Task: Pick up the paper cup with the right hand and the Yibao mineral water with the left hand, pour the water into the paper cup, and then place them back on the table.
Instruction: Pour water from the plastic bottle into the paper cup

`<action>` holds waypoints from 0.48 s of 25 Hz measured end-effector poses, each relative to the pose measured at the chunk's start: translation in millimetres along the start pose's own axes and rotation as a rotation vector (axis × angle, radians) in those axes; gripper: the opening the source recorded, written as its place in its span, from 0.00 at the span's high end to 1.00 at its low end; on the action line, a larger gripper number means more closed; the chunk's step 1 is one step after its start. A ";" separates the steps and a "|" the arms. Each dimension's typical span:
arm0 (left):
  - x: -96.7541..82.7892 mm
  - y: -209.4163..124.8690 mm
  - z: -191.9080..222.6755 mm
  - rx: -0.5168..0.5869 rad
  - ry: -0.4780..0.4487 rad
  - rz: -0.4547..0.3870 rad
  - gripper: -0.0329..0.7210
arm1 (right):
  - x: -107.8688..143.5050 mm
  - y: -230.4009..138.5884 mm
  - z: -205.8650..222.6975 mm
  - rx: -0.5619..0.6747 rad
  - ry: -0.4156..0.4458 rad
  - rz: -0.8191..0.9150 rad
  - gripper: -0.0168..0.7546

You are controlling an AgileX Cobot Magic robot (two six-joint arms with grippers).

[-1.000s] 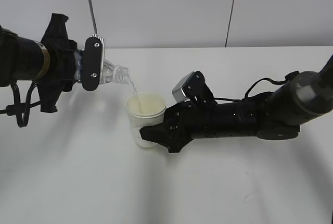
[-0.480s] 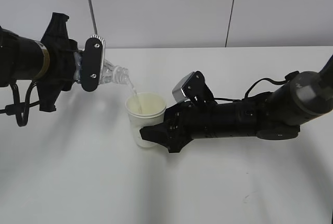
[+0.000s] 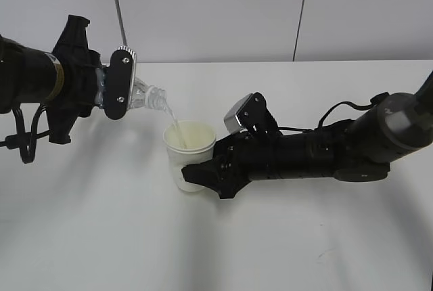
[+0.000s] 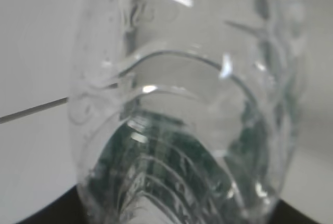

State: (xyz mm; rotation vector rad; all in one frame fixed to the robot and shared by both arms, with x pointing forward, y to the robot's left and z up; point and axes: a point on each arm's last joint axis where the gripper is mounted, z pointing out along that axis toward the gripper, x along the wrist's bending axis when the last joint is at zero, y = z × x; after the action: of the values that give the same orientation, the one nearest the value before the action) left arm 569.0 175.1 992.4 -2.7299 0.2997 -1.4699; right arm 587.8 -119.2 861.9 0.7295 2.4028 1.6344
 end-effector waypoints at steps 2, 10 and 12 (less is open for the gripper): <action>0.0 0.0 0.0 0.000 0.000 0.000 0.53 | 0.0 0.0 0.0 0.000 0.000 0.000 0.35; 0.0 -0.2 0.0 0.002 0.000 0.000 0.53 | 0.0 0.0 0.0 0.000 0.000 0.000 0.35; 0.1 -0.4 0.0 0.004 0.001 0.001 0.53 | 0.0 0.0 0.0 0.000 0.000 0.000 0.35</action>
State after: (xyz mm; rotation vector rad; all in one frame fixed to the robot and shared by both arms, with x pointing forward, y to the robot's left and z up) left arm 569.1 175.5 992.5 -2.7257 0.2978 -1.4700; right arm 587.8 -119.2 861.9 0.7295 2.4028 1.6344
